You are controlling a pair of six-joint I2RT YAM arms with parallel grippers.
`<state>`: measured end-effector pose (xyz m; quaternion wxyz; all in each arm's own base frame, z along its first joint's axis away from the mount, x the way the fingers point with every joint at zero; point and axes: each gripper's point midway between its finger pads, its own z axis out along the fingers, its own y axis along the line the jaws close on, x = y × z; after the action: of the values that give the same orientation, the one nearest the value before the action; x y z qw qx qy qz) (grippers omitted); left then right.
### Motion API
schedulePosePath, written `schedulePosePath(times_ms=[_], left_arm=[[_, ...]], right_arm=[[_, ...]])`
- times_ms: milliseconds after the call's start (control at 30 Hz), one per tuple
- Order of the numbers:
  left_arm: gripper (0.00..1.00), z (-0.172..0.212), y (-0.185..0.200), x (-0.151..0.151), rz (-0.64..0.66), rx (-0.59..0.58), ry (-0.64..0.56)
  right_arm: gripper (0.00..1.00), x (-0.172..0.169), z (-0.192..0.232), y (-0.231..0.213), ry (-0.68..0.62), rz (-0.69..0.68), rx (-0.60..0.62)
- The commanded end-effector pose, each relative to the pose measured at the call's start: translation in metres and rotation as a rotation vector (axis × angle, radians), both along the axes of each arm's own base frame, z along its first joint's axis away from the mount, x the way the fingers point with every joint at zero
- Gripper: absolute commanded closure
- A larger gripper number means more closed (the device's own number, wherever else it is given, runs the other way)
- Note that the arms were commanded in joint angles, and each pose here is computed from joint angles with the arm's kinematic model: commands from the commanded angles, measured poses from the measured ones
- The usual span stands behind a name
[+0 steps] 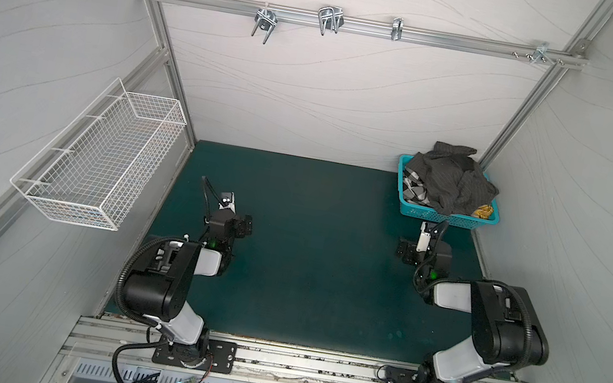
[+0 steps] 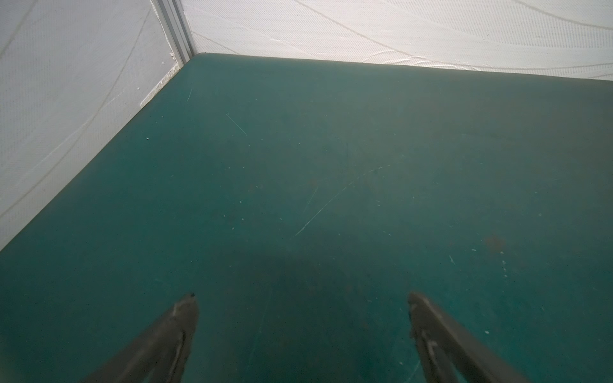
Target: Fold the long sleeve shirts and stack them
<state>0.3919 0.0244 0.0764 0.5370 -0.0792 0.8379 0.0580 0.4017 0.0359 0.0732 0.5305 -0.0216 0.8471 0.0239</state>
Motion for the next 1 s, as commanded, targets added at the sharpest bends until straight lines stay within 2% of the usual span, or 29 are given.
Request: schedulePosePath(times_ms=[0,967], left_arm=[[0.0,0.0165,0.0016,0.0065,0.006,0.014,-0.06],[0.0,0.0156,0.0027,0.0059,0.009,0.011,-0.05]], right_arm=[[0.01,0.0003,0.0087,0.0008,-0.032,0.014,-0.007],[0.01,-0.0004,0.01,0.0005,-0.037,0.016,-0.004]])
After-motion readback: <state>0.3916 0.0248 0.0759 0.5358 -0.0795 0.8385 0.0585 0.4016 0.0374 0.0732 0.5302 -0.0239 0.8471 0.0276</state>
